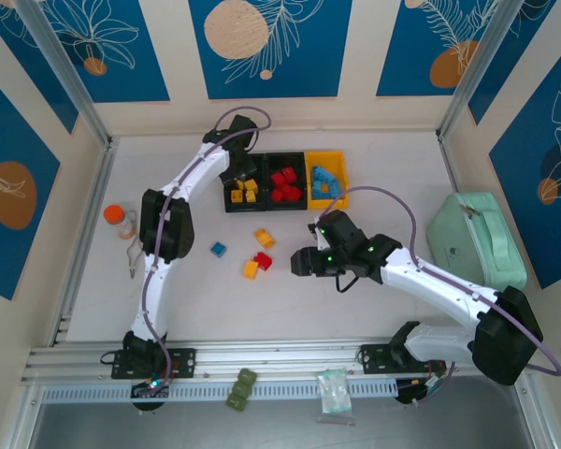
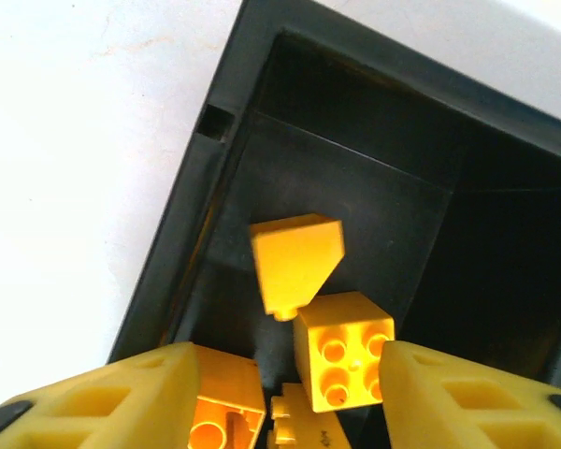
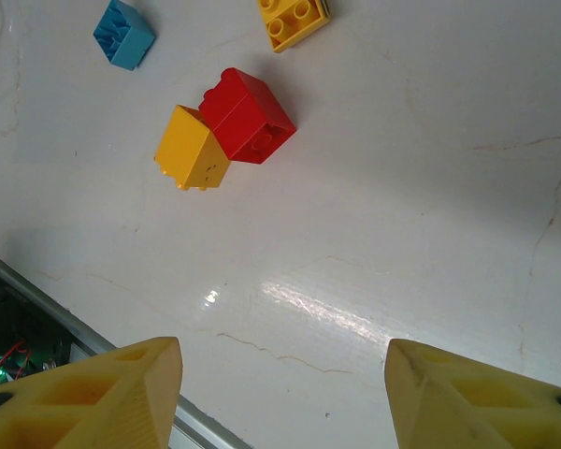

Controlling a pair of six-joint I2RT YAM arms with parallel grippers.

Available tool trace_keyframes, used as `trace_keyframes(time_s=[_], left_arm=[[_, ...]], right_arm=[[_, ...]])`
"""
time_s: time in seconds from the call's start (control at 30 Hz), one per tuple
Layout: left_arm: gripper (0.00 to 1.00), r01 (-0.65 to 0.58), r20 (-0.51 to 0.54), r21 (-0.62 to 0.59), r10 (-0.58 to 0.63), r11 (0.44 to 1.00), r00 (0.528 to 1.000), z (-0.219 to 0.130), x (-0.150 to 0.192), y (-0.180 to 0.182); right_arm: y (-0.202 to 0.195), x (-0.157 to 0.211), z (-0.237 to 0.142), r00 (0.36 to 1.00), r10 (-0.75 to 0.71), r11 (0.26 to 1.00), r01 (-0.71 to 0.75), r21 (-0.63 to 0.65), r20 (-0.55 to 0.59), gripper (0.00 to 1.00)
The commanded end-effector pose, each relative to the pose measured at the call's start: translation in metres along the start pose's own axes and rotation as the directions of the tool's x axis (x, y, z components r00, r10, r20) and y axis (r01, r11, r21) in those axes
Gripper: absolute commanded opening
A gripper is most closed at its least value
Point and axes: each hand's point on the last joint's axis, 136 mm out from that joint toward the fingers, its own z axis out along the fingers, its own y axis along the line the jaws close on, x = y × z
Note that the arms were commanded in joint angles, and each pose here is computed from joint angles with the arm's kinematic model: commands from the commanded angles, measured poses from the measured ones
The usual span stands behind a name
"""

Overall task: Sort the legos into containers by color
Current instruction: Place the lego in the container, then pick up the lego from the center of the table.

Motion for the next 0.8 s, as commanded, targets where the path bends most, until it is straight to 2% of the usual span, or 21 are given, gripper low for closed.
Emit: trace_keyframes(time_s=[0.0, 0.2, 0.4, 0.47, 0.6, 0.77], left_arm=[[0.56, -0.006, 0.004, -0.020, 0.006, 1.000, 1.000, -0.011, -0.006, 0.007], [0.60, -0.059, 0.027, 0.066, 0.058, 0.996, 0.998, -0.055, -0.003, -0.003], [0.63, -0.112, 0.014, 0.207, 0.112, 0.972, 0.994, -0.093, 0.030, 0.004], [0.63, -0.134, -0.004, 0.247, 0.139, 0.960, 0.990, -0.102, 0.046, 0.011], [0.65, -0.177, -0.048, 0.285, 0.198, 0.942, 0.979, -0.114, 0.085, 0.038], [0.65, -0.179, -0.089, 0.278, 0.211, 0.944, 0.973, -0.121, 0.133, 0.087]], right_arm=[[0.007, -0.005, -0.007, 1.000, 0.006, 1.000, -0.005, -0.022, 0.013, 0.59], [0.006, -0.006, -0.008, 1.000, -0.001, 1.000, 0.001, -0.016, 0.020, 0.60], [0.012, -0.009, -0.007, 1.000, -0.017, 1.000, 0.017, -0.019, 0.016, 0.61], [0.013, -0.009, -0.007, 1.000, -0.019, 1.000, 0.019, -0.010, 0.015, 0.64], [0.016, -0.014, -0.003, 1.000, 0.004, 1.000, -0.004, 0.030, 0.007, 0.71], [0.016, -0.020, 0.012, 0.995, 0.098, 0.990, -0.095, 0.103, -0.021, 0.80]])
